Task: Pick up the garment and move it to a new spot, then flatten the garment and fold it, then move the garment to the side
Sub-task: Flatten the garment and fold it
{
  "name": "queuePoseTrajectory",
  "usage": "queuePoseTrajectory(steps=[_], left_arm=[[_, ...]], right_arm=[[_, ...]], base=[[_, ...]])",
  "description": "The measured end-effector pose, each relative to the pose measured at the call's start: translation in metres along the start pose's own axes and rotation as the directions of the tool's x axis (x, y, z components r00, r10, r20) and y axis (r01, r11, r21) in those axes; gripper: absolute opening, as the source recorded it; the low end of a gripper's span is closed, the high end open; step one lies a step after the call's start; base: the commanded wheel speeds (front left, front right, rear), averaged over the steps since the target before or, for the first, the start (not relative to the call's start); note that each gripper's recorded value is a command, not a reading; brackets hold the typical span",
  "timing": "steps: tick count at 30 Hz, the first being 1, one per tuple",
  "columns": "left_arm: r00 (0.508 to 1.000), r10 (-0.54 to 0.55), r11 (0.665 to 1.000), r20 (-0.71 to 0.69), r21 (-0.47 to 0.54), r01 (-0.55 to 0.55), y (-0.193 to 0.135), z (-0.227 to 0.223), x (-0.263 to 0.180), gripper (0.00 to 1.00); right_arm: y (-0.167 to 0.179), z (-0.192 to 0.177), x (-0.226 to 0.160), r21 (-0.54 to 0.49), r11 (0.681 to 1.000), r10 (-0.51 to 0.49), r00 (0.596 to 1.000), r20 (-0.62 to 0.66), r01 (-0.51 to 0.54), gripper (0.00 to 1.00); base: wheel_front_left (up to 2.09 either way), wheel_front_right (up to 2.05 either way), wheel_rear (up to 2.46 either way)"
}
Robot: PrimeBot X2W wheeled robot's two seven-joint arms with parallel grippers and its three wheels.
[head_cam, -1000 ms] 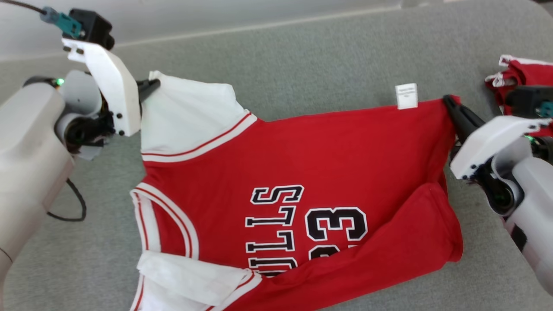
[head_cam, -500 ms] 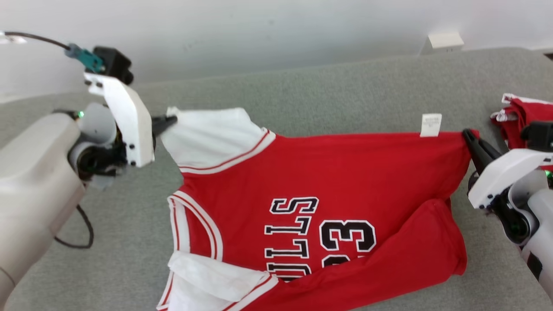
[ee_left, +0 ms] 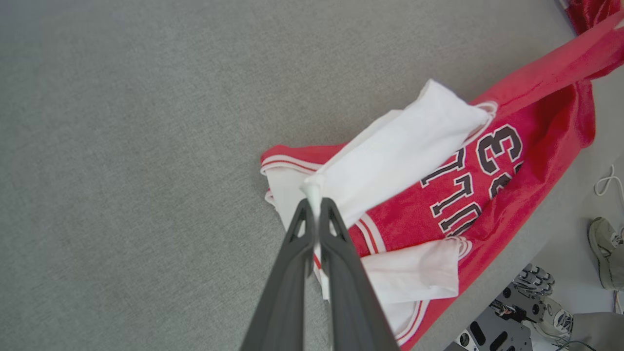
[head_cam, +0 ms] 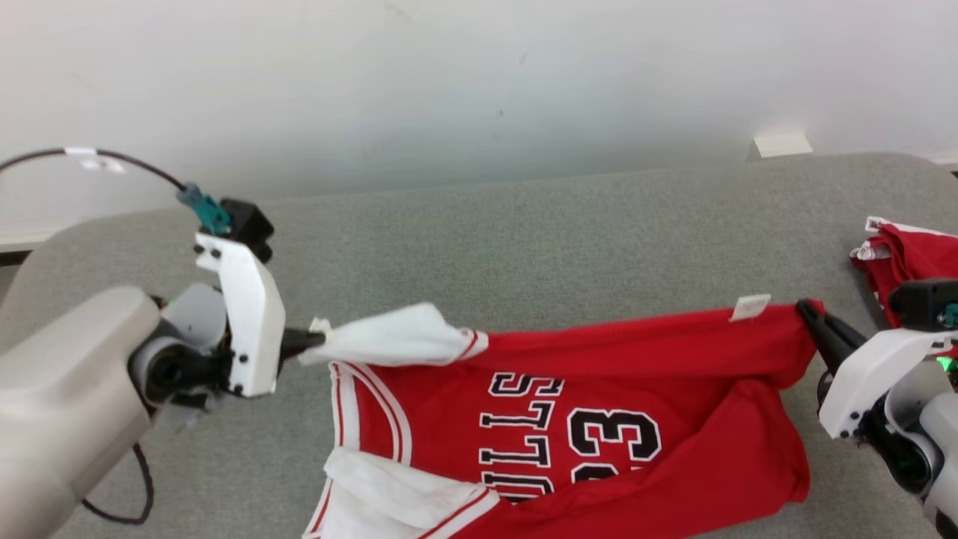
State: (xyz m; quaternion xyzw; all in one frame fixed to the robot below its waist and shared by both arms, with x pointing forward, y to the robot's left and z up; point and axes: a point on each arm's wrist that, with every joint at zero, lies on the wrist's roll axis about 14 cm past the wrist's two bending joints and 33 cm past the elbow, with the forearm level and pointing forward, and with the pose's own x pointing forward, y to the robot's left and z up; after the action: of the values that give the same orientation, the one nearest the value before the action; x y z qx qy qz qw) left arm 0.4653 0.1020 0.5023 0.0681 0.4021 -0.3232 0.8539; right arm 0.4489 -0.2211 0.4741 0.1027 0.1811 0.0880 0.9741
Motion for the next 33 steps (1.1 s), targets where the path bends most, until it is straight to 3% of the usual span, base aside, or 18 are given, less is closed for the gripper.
queuePoseTrajectory(steps=[8,20,24,25,26,27,28,30,33], left_arm=[[0.994,-0.051,0.999,-0.099,0.008,0.052,-0.023,-0.038,-0.016,0.00],[0.966,-0.141,0.990,-0.217,-0.059,0.132,-0.053,-0.092,-0.016,0.00],[0.960,-0.171,0.984,-0.223,-0.082,0.157,-0.061,-0.100,-0.009,0.00],[0.959,-0.177,0.983,-0.223,-0.086,0.161,-0.062,-0.102,-0.007,0.05],[0.958,-0.182,0.982,-0.223,-0.090,0.165,-0.064,-0.103,-0.005,0.07],[0.956,-0.188,0.981,-0.226,-0.093,0.171,-0.066,-0.105,-0.004,0.41],[0.954,-0.195,0.980,-0.229,-0.094,0.178,-0.068,-0.106,-0.003,0.70],[0.950,-0.206,0.977,-0.235,-0.099,0.187,-0.071,-0.109,-0.002,1.00],[0.949,-0.210,0.976,-0.236,-0.103,0.191,-0.073,-0.110,-0.001,1.00]], right_arm=[[-0.001,-0.019,-0.022,-0.040,0.999,0.016,0.998,-0.063,-0.019,0.00],[-0.007,-0.052,-0.032,-0.083,0.996,0.008,0.982,-0.188,-0.024,0.00],[-0.011,-0.063,-0.033,-0.095,0.995,-0.008,0.974,-0.225,-0.014,0.42],[-0.011,-0.065,-0.033,-0.095,0.995,-0.009,0.973,-0.229,-0.013,0.55],[-0.010,-0.068,-0.033,-0.095,0.995,-0.008,0.971,-0.238,-0.015,0.82],[-0.009,-0.071,-0.033,-0.094,0.995,-0.009,0.969,-0.247,-0.015,1.00],[-0.009,-0.074,-0.034,-0.095,0.995,-0.010,0.966,-0.258,-0.015,1.00],[-0.010,-0.077,-0.035,-0.096,0.995,-0.013,0.964,-0.266,-0.013,1.00],[-0.009,-0.079,-0.037,-0.104,0.994,-0.012,0.961,-0.276,-0.018,1.00]], base=[[0.00,0.00,0.00],[0.00,0.00,0.00],[0.00,0.00,0.00],[0.00,0.00,0.00],[0.00,0.00,0.00],[0.00,0.00,0.00],[0.00,0.00,0.00],[0.00,0.00,0.00],[0.00,0.00,0.00]])
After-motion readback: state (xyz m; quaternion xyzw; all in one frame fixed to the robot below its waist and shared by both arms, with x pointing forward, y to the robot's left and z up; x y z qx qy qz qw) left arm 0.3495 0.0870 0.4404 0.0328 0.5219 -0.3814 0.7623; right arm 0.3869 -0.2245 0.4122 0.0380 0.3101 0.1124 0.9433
